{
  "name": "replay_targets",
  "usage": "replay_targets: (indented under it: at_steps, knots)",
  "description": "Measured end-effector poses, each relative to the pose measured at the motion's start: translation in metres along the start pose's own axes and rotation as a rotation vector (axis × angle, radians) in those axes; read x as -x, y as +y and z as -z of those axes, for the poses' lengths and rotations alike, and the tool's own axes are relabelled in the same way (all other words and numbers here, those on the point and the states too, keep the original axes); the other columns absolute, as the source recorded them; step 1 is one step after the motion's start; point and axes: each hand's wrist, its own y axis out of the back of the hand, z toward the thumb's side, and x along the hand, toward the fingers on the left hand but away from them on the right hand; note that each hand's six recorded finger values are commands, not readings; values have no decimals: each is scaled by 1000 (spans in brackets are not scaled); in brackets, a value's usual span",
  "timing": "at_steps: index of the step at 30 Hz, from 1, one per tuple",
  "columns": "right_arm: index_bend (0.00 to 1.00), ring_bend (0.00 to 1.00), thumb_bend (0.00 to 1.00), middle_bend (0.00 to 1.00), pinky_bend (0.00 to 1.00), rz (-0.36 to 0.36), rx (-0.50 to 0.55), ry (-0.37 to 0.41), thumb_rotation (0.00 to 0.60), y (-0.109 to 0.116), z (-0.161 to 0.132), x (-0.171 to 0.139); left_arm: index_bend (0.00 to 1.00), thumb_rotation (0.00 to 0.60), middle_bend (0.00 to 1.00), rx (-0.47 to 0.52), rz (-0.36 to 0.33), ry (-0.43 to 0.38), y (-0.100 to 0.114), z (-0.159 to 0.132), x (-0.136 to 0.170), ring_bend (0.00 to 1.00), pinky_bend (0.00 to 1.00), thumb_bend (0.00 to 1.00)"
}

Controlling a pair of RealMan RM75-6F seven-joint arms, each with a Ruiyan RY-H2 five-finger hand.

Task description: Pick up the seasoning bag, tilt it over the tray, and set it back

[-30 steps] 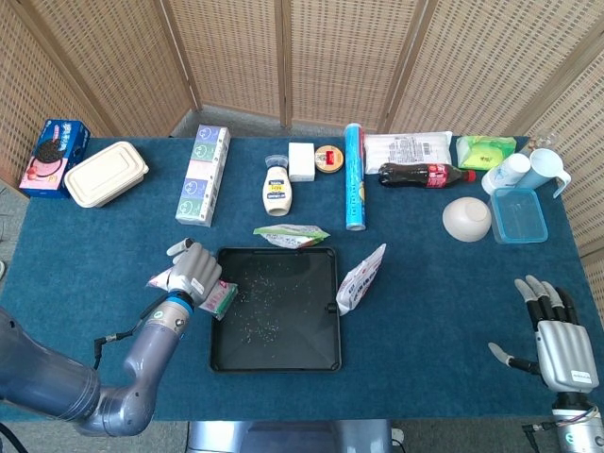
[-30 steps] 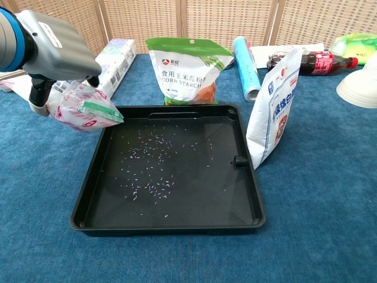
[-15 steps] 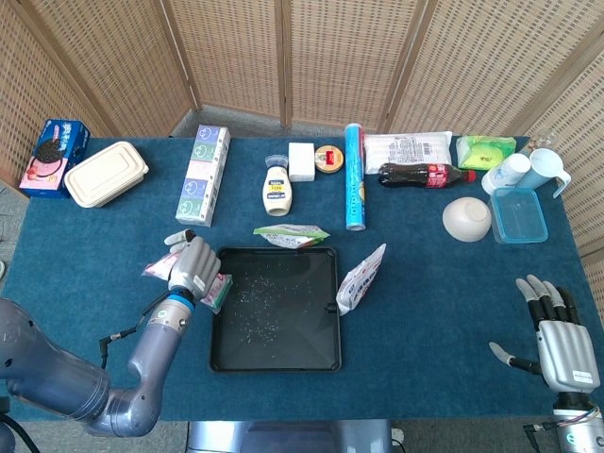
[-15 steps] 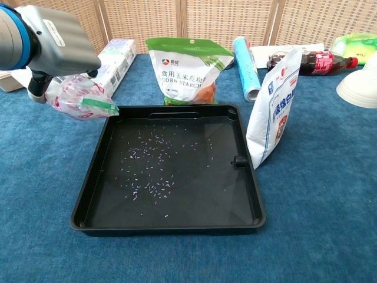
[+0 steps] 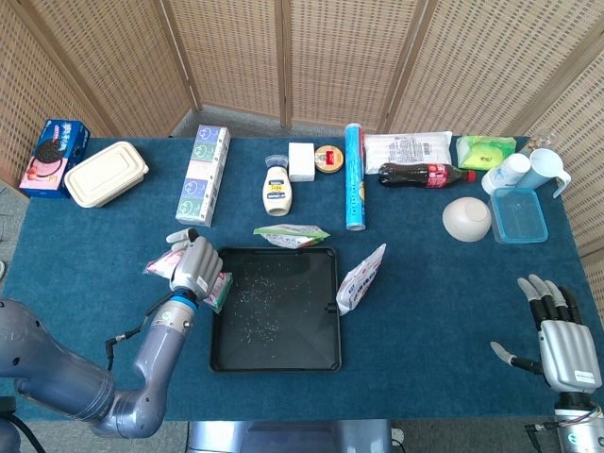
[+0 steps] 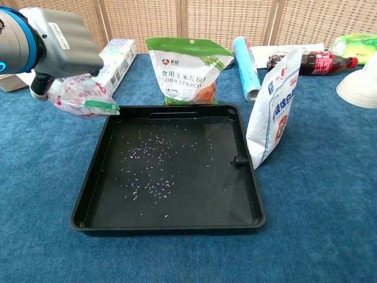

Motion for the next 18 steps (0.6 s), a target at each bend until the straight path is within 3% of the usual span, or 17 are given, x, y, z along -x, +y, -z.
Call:
replay_targets:
  at_steps: [11,18]
  knots:
    - [0,44,0,8,17,-4,-5,-2,467,-1,0,0,1000,600,586,-141,-110,50,14,0,-1,508,437,632]
    - [0,44,0,8,17,-3,-2,-4,465,-1,1,0,1000,600,589,-156,-161,7,15,-9,-1,508,437,627]
